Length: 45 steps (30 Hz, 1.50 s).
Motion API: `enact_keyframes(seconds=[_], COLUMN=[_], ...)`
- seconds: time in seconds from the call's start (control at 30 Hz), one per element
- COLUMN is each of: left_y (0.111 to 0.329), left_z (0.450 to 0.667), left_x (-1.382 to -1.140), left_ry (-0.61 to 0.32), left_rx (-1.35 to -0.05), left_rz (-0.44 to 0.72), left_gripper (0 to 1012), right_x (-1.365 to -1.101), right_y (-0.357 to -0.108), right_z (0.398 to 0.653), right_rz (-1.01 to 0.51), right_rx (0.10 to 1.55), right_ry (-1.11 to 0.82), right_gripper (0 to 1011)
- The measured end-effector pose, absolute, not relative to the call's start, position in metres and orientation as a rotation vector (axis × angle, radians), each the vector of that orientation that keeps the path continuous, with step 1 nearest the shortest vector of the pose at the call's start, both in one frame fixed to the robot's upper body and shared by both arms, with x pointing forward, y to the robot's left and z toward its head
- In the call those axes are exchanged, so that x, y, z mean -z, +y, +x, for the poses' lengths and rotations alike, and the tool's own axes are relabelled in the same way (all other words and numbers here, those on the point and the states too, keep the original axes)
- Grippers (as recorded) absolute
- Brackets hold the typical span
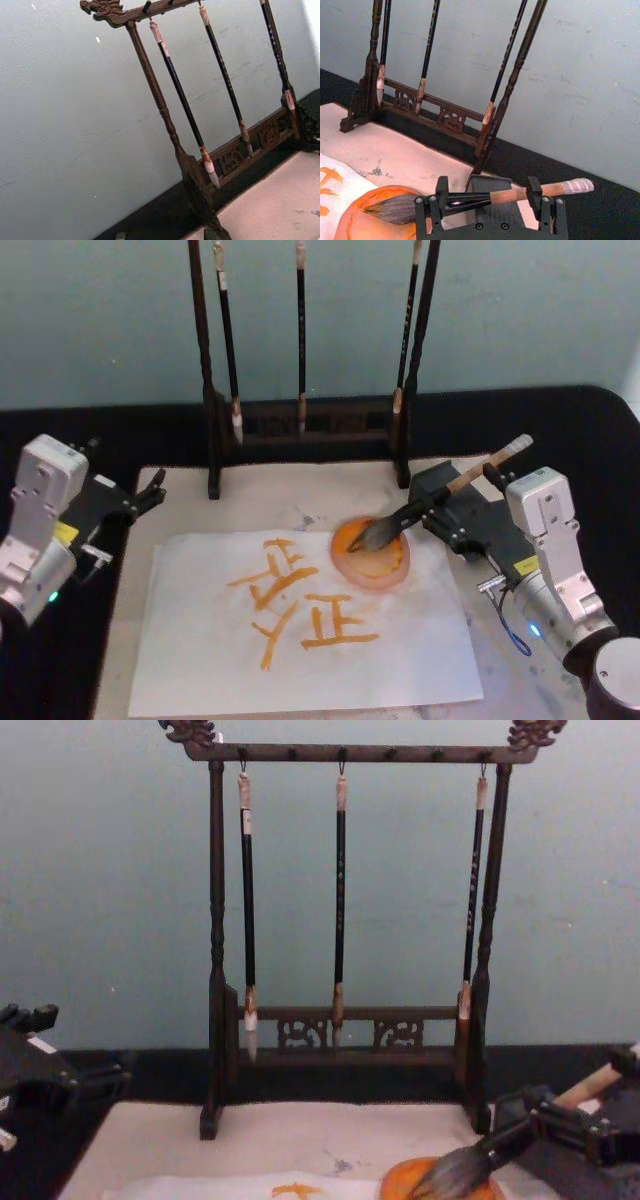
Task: Pick up the brush from the inkstone, write on the paper, then place the brush back to its original position.
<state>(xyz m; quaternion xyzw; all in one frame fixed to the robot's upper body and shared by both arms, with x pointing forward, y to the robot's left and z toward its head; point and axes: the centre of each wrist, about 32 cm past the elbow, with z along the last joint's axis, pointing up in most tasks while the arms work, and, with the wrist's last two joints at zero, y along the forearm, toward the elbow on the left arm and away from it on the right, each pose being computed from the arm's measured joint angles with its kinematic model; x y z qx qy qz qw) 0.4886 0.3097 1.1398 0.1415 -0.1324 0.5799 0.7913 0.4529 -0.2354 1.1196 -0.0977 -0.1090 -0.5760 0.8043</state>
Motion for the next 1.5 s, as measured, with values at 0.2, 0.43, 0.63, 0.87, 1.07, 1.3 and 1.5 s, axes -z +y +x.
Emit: enact_keyframes(seconds=[0.2, 0.43, 0.63, 0.87, 1.07, 1.3, 1.5], left_y=[0.3097, 0.3097, 0.3097, 0.3097, 0.3097, 0.3097, 0.3096], left_z=[0.4886, 0.4886, 0.4886, 0.4886, 0.4886, 0.4886, 0.4886], left_x=[-1.1398, -1.1398, -1.1398, -1.1398, -1.1398, -1.1398, -1.1398], left_ry=[-0.285, -0.285, -0.285, -0.285, -0.285, -0.285, -0.285], left_rx=[-1.248, -1.248, -1.248, -1.248, -1.248, -1.248, -1.248], left_rz=[0.304, 0.304, 0.304, 0.304, 0.304, 0.304, 0.304], left_gripper=[1010, 1010, 1010, 1010, 1010, 1010, 1010], right_x=[-1.1195, -1.1195, -1.1195, -1.1195, -1.1196, -1.1195, -1.1196], right_y=[-0.2354, -0.2355, -0.2354, -0.2354, -0.2355, -0.2355, -0.2354], right_z=[0.4529, 0.4529, 0.4529, 0.4529, 0.4529, 0.4529, 0.4529], right_rz=[-0.209, -0.209, -0.209, -0.209, -0.209, -0.209, -0.209], right_rx=[1.233, 1.234, 1.234, 1.234, 1.234, 1.234, 1.234], right_ry=[-0.233, -0.233, -0.234, -0.233, -0.234, -0.234, -0.234], right_gripper=[1000, 1000, 1000, 1000, 1000, 1000, 1000])
